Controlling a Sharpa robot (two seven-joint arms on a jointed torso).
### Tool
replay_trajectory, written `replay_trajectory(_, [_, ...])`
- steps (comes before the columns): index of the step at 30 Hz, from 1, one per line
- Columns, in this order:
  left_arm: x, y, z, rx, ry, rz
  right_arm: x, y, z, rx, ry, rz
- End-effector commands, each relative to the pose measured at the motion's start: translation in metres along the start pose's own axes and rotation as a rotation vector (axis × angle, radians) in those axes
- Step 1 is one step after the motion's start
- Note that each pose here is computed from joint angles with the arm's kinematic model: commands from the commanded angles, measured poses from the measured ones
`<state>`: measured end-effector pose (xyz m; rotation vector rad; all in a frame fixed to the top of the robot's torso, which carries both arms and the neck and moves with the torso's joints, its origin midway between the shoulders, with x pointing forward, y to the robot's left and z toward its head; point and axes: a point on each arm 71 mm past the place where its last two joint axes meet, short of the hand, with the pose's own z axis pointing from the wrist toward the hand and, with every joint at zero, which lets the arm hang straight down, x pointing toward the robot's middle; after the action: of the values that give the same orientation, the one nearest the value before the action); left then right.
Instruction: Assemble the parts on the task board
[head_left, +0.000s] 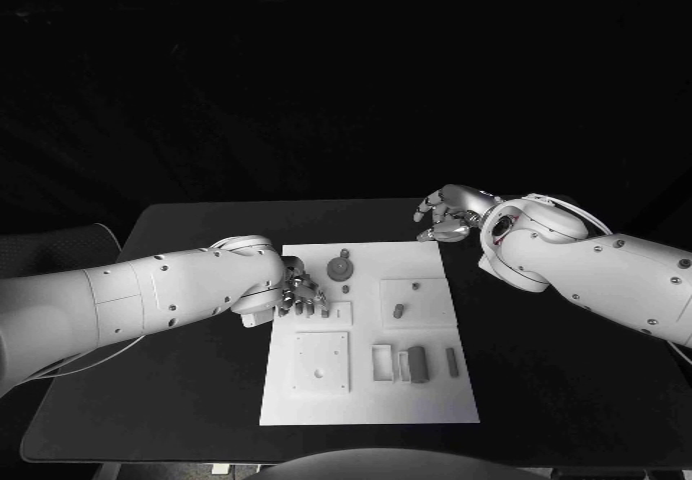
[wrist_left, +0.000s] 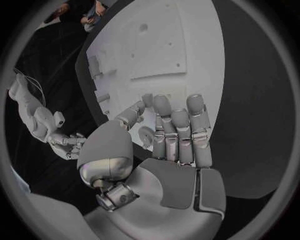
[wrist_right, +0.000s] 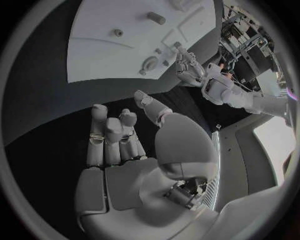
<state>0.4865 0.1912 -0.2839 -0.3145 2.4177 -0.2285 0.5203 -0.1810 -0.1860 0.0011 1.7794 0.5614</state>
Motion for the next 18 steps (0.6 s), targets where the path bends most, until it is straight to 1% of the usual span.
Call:
replay_trajectory(1, [-0.0037, -0.0013, -0.0038, 0.020, -0.009, -0.020, 0.000, -0.001, 0.000, 0.000, 0.002, -0.011])
replay_trajectory(3, [-0.0081, -0.0020, -0.0066, 0.025, -0.016, -0.027, 0.000, -0.001, 0.000, 0.001, 0.002, -0.011])
replay_trajectory(5, [-0.0157, -0.0057, -0.0104, 0.037, -0.028, -0.044, 0.000, -0.002, 0.000, 0.001, 0.002, -0.011])
replay_trajectory(7, [-0.0230, -0.0077, -0.0152, 0.057, -0.044, -0.059, 0.000, -0.002, 0.000, 0.002, 0.002, -0.011])
replay_trajectory(11, [-0.0463, -0.0117, -0.0273, 0.088, -0.091, -0.084, 0.000, -0.002, 0.000, 0.003, 0.001, -0.011])
replay_trajectory(12, [-0.0562, -0.0110, -0.0310, 0.088, -0.112, -0.088, -0.001, -0.003, 0.000, 0.004, 0.001, -0.011])
replay_trajectory(13, [-0.0617, -0.0101, -0.0324, 0.084, -0.124, -0.094, 0.000, -0.003, 0.000, 0.004, 0.001, -0.011])
replay_trajectory(14, [-0.0675, -0.0084, -0.0328, 0.077, -0.137, -0.100, 0.000, -0.003, 0.000, 0.004, 0.001, -0.011])
replay_trajectory(16, [-0.0748, -0.0040, -0.0306, 0.056, -0.144, -0.106, 0.000, -0.003, 0.000, 0.004, 0.001, -0.011])
replay_trajectory(18, [-0.0786, -0.0011, -0.0276, 0.040, -0.148, -0.108, 0.000, -0.003, 0.000, 0.004, 0.001, -0.011])
